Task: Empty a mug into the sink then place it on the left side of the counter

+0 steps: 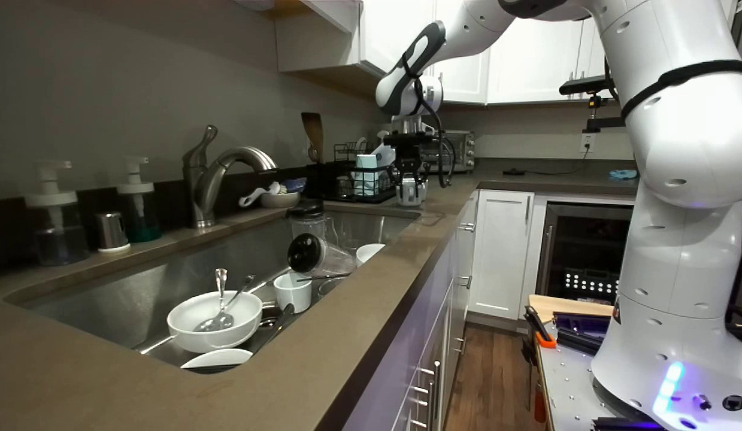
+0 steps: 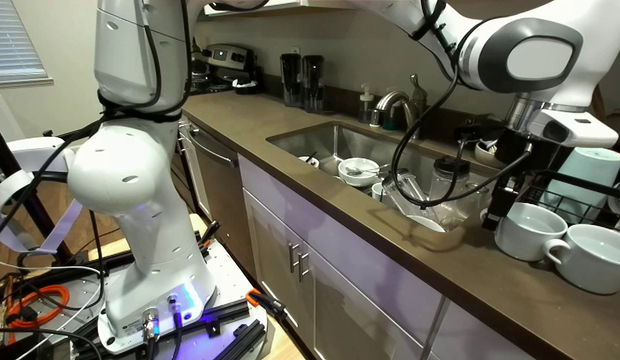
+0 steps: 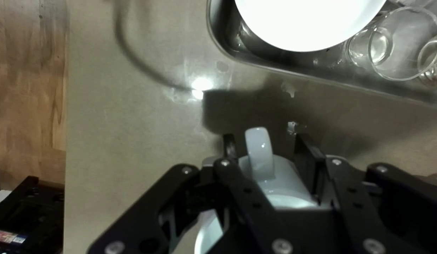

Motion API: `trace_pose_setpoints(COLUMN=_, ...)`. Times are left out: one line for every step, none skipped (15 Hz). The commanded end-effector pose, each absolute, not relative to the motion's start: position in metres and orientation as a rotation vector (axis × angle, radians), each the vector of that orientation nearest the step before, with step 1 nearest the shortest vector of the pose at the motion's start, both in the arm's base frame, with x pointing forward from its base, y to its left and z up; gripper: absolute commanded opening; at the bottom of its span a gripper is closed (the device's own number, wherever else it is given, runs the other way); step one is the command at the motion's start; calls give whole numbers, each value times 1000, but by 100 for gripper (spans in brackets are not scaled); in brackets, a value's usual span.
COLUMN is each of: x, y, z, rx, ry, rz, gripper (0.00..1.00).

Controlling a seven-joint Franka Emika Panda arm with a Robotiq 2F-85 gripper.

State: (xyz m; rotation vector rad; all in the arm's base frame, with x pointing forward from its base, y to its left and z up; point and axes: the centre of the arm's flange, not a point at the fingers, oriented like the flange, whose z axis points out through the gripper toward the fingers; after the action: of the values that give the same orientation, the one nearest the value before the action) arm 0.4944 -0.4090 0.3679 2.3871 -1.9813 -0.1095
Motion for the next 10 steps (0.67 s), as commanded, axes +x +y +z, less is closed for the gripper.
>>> trace_pose_setpoints(x=484, y=-407, z=368, rx=2403, ry=-1983, rz=-127, gripper=62)
trace_pose_setpoints(x=484, y=-407, z=366, rx=2401, ry=-1985, rz=-132, gripper=59)
trace_pose_setpoints(x=483, y=-407, z=365, rx=2401, ry=-1986, rz=-136, gripper=59)
trace_pose_setpoints(x=483, y=-407, z=364, rx=2400, ry=-1987, rz=-139, gripper=59)
trace_pose_setpoints(x=482, y=-408, z=363, rx=2399, ry=-1988, rz=-142, gripper=51)
trace_pose_setpoints(x=482, y=-408, z=363, rx=2398, ry=-1990, rz=-144, gripper=34)
trace_pose_setpoints(x=483, y=-407, z=363, rx=2399, ry=-1990, rz=-143, gripper=27)
trace_pose_setpoints(x=483, y=-407, z=363, rx=2399, ry=-1990, rz=-144, gripper=21)
trace_pose_setpoints(x=483, y=-407, z=364, rx=2400, ry=-1988, rz=-143, gripper=14)
trace_pose_setpoints(x=483, y=-407, z=364, rx=2399, ry=-1989, rz=-141, gripper=7)
